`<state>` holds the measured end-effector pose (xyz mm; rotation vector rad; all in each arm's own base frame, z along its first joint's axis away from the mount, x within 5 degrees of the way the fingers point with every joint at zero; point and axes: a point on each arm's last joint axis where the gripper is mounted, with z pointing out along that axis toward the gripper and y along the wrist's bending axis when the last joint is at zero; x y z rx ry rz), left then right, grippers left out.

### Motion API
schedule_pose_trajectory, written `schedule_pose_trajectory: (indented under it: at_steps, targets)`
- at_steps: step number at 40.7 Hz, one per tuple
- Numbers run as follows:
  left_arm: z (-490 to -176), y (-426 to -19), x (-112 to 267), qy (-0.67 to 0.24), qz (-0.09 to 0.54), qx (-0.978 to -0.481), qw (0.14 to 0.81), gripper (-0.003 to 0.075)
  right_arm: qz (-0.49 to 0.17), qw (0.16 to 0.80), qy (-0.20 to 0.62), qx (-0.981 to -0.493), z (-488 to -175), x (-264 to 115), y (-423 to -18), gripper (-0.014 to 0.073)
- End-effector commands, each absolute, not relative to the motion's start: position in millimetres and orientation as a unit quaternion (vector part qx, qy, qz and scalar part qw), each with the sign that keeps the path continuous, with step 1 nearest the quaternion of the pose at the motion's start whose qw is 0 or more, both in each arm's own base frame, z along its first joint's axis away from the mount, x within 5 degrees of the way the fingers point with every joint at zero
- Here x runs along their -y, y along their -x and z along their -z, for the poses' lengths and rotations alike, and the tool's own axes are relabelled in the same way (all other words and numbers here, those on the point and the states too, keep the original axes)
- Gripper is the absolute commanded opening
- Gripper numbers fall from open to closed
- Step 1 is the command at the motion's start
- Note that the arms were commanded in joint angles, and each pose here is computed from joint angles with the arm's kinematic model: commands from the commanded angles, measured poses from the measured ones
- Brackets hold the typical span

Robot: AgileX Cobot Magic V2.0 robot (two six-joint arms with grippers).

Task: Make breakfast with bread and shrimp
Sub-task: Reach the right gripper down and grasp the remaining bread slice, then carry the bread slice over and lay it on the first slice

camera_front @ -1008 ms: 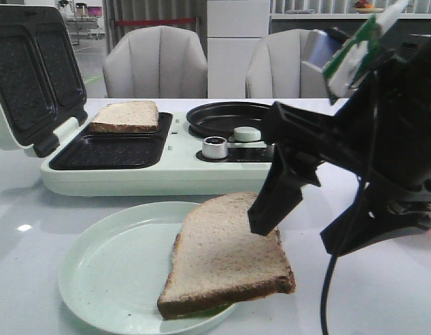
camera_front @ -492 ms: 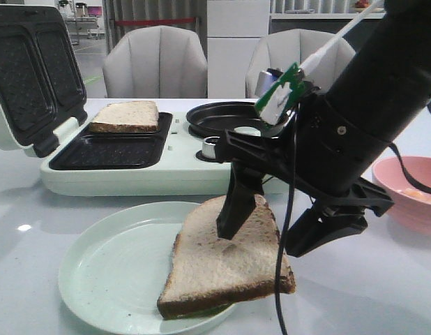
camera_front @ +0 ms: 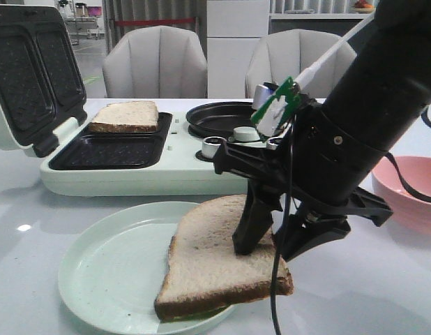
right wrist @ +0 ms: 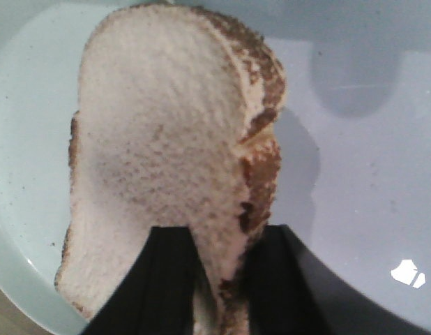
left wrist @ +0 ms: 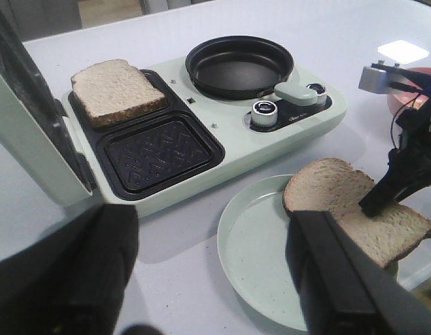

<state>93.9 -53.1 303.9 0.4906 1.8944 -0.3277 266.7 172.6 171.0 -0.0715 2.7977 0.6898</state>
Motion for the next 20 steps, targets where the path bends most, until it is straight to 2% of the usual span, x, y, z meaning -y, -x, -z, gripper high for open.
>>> schedule_pose_trajectory:
  at_steps: [1, 6, 11, 20]
  targets:
    - [-321, -95, 55, -0.201, 0.157, -0.768, 0.587, 0.0507, -0.257, 0.155, 0.026, -0.954, -190, -175, -269, 0.0148]
    - [-321, -95, 55, -0.201, 0.157, -0.768, 0.587, 0.0507, -0.258, 0.153, 0.027, -0.953, -191, -175, -268, 0.0087]
    - [-321, -95, 55, -0.201, 0.157, -0.768, 0.587, 0.0507, -0.264, 0.157, 0.031, -0.951, -199, -174, -266, 0.0075]
    - [-321, -95, 55, -0.201, 0.157, -0.768, 0.587, 0.0507, -0.290, 0.210, 0.042, -0.933, -239, -169, -254, 0.0075]
